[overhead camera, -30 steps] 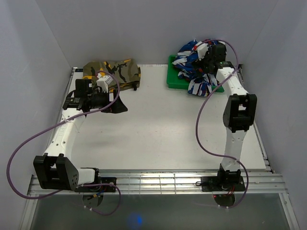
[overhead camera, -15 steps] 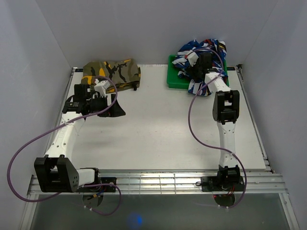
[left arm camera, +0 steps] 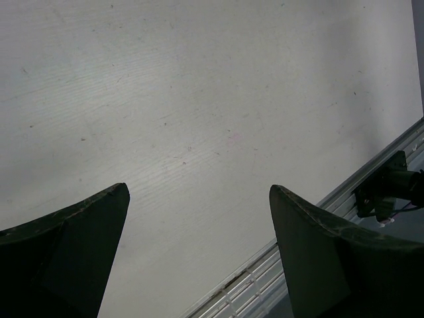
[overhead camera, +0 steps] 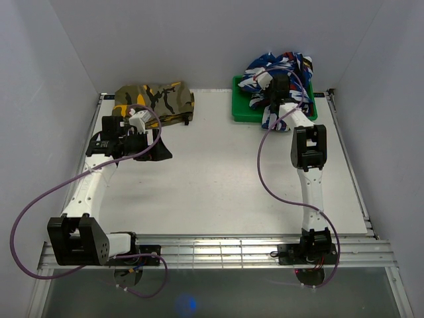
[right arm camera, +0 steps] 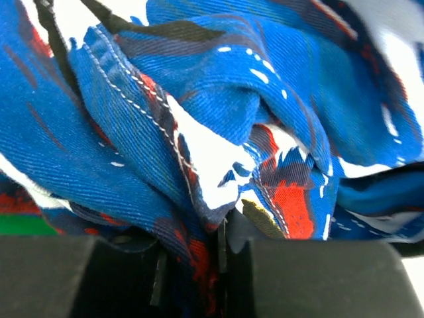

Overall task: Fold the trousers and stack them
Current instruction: Grab the trousers from the pile, then move the trousers to the center of the board

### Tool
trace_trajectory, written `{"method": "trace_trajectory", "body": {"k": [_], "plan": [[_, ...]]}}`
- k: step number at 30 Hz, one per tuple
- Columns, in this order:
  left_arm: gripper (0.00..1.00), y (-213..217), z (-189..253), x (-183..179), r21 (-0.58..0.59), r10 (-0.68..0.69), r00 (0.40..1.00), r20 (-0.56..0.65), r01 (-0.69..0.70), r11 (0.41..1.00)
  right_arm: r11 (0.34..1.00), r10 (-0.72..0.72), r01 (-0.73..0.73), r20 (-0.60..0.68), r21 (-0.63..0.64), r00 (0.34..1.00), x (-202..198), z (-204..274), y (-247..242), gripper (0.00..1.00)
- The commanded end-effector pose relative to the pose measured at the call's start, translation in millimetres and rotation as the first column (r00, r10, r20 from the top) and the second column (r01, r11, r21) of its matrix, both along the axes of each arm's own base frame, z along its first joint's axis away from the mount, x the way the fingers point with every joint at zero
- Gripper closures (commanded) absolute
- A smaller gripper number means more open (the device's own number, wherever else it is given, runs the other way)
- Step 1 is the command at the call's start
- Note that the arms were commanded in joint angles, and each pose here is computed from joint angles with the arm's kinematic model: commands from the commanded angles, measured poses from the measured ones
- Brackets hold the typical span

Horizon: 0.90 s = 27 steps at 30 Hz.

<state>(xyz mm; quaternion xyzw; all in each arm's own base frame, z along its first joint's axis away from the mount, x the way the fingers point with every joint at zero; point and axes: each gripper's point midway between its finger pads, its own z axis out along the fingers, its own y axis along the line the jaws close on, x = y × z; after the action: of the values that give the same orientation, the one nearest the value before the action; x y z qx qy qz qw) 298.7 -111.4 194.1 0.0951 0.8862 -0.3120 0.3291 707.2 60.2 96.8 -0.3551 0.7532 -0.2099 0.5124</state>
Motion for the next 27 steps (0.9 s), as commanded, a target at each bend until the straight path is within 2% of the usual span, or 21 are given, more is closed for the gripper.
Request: {"method": "trace_trajectory", "body": {"k": [1, 2, 4, 7, 11, 13, 16, 19, 22, 27], "plan": [[0.02, 4.5, 18.1, 8.9, 0.009, 0.027, 0.998, 0.05, -0.027, 1.0, 0.992, -0.117, 0.071, 0.519, 0.107, 0.847, 0.0, 230.3, -21.1, 0.92], [0.02, 4.8, 19.9, 10.6, 0.009, 0.031, 0.998, 0.052, -0.031, 0.999, 0.988, -0.134, 0.063, 0.571, 0.142, 0.81, -11.4, 267.9, -22.8, 0.92], [0.02, 6.6, 21.1, 12.8, 0.016, 0.043, 0.997, 0.058, -0.044, 0.999, 0.982, -0.157, 0.048, 0.639, 0.184, 0.753, -26.4, 312.4, -24.5, 0.92], [0.02, 7.4, 25.4, 14.9, 0.015, 0.056, 0.996, 0.066, -0.057, 0.998, 0.969, -0.179, -0.012, 0.74, 0.245, 0.648, -69.4, 398.9, -24.6, 0.92], [0.02, 19.5, 31.0, 19.0, 0.01, 0.11, 0.991, 0.076, -0.111, 0.994, 0.956, -0.189, -0.089, 0.821, 0.278, 0.539, -118.4, 473.6, -19.4, 0.92], [0.02, 20.6, 33.5, 19.9, 0.009, 0.116, 0.99, 0.079, -0.117, 0.993, 0.949, -0.186, -0.13, 0.841, 0.288, 0.507, -138.5, 499.3, -14.1, 0.92], [0.02, 21.4, 37.9, 19.9, 0.003, 0.126, 0.989, 0.083, -0.127, 0.992, 0.938, -0.176, -0.2, 0.883, 0.285, 0.435, -189.5, 552.4, -9.5, 0.92], [0.02, 27.1, 41.8, 21.7, 0.006, 0.152, 0.984, 0.093, -0.153, 0.988, 0.927, -0.168, -0.249, 0.902, 0.282, 0.398, -221.3, 579.7, -4.6, 0.92], [0.02, 32.8, 45.6, 22.7, 0.01, 0.177, 0.979, 0.101, -0.179, 0.984, 0.907, -0.157, -0.321, 0.925, 0.274, 0.346, -274.8, 617.3, -4.0, 0.92], [0.02, 38.3, 60.0, 21.7, -0.015, 0.19, 0.973, 0.13, -0.19, 0.982, 0.87, -0.071, -0.43, 0.924, 0.243, 0.377, -322.1, 625.1, 12.9, 0.92]]}}
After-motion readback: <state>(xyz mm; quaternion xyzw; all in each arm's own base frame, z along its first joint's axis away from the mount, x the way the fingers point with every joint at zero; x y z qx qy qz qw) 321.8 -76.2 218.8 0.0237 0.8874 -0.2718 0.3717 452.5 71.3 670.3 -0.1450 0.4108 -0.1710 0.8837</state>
